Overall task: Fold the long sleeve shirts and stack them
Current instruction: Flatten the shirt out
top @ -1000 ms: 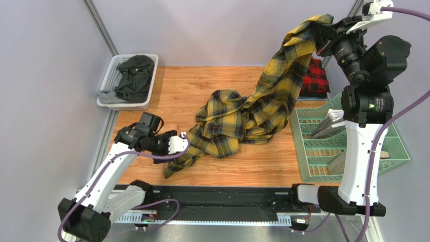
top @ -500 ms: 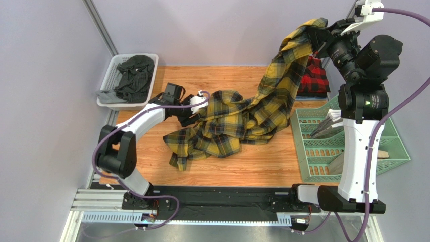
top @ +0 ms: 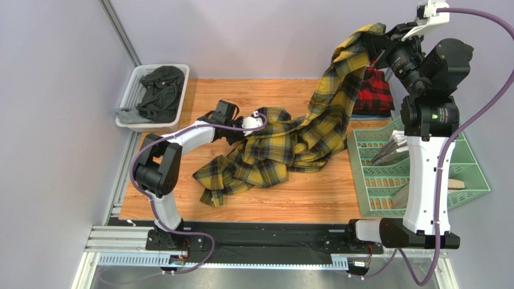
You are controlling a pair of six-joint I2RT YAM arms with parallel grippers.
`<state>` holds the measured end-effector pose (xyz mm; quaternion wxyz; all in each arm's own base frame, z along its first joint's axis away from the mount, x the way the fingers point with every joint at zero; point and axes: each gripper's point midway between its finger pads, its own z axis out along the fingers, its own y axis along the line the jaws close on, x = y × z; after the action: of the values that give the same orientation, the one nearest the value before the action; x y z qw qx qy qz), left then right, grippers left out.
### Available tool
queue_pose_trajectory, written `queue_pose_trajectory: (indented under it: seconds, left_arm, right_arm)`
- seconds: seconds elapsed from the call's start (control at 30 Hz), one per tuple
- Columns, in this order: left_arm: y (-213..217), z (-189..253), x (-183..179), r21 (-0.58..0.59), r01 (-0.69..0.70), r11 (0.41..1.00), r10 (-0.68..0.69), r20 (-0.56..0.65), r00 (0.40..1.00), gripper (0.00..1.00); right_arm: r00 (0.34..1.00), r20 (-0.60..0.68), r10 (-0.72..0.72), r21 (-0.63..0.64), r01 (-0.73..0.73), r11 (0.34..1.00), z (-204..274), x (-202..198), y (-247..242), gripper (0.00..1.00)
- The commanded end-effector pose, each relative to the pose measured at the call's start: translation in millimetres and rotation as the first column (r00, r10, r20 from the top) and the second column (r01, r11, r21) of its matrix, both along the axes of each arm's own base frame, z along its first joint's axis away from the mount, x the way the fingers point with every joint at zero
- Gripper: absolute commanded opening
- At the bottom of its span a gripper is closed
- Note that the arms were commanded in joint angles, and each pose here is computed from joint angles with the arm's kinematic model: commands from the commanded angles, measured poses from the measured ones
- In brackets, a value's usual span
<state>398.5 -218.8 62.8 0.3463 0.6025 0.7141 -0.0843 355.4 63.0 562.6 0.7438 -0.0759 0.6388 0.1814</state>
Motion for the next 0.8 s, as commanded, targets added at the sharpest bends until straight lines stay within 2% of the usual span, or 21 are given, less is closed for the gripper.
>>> queue_pose_trajectory:
  seconds: [0.0,0.07,0.1,0.17,0.2,0.27,0.37,0.4,0.43,0.47,0.53,0.57,0.6,0.67,0.7,0.73,0.77]
  left_arm:
    - [18,62,37,-0.091,-0.102,0.991,0.114,0.14,0.984,0.07]
    - [31,71,35,-0.094,-0.135,0.986,0.146,0.126,0.981,0.0]
    - [40,89,38,-0.119,-0.162,0.98,0.177,0.136,0.975,0.0]
    - [48,94,25,-0.122,-0.169,0.978,0.178,0.063,0.982,0.0]
    - [55,109,26,-0.141,-0.191,0.971,0.202,0.064,0.977,0.0]
    - [62,110,11,-0.129,-0.21,0.969,0.21,-0.011,0.978,0.0]
    - [77,112,3,-0.12,-0.273,0.955,0.265,-0.073,0.961,0.0]
    - [86,109,3,-0.116,-0.303,0.946,0.293,-0.093,0.951,0.0]
    - [90,107,4,-0.118,-0.334,0.935,0.321,-0.112,0.94,0.0]
    - [93,109,6,-0.123,-0.349,0.929,0.335,-0.12,0.934,0.0]
    - [104,103,8,-0.122,-0.397,0.909,0.376,-0.166,0.912,0.0]
    - [107,105,10,-0.127,-0.41,0.903,0.387,-0.173,0.906,0.0]
    - [113,102,11,-0.123,-0.429,0.895,0.402,-0.193,0.895,0.0]
    - [115,104,12,-0.137,-0.44,0.888,0.409,-0.207,0.889,0.0]
    - [116,102,12,-0.138,-0.445,0.885,0.411,-0.22,0.885,0.0]
    - [114,103,12,-0.144,-0.439,0.887,0.403,-0.224,0.887,0.0]
    - [114,101,11,-0.144,-0.44,0.886,0.403,-0.23,0.886,0.0]
  right_arm:
    - [0.995,0.056,0.08,0.004,-0.08,0.997,15,-24,14,0.0]
    - [0.993,0.06,0.104,0.006,-0.104,0.995,16,-33,19,0.0]
    - [0.992,0.059,0.109,0.009,-0.11,0.994,15,-34,21,0.0]
    - [0.991,0.047,0.127,0.046,-0.129,0.991,15,-35,25,0.0]
    - [0.985,0.032,0.172,0.059,-0.174,0.983,13,-38,37,0.0]
    - [0.949,-0.036,0.314,0.099,-0.31,0.946,-6,-52,74,0.0]
    - [0.85,-0.124,0.512,0.082,-0.506,0.859,-58,-88,140,0.0]
    - [0.785,-0.158,0.599,0.073,-0.595,0.8,-76,-111,171,0.0]
    - [0.748,-0.249,0.615,0.07,-0.62,0.782,-118,-113,187,0.0]
    - [0.716,-0.276,0.641,0.031,-0.66,0.751,-139,-122,198,0.02]
    - [0.607,-0.358,0.709,-0.013,-0.763,0.647,-179,-154,216,0.32]
    - [0.585,-0.374,0.72,-0.121,-0.8,0.587,-200,-163,216,0.49]
    - [0.553,-0.416,0.722,-0.169,-0.827,0.536,-215,-180,209,0.74]
    - [0.609,-0.444,0.657,-0.268,-0.79,0.551,-235,-175,194,0.8]
    - [0.645,-0.451,0.617,-0.351,-0.764,0.542,-246,-171,182,0.8]
    - [0.705,-0.44,0.556,-0.414,-0.709,0.571,-249,-163,167,0.79]
    - [0.729,-0.435,0.528,-0.459,-0.684,0.566,-256,-160,158,0.78]
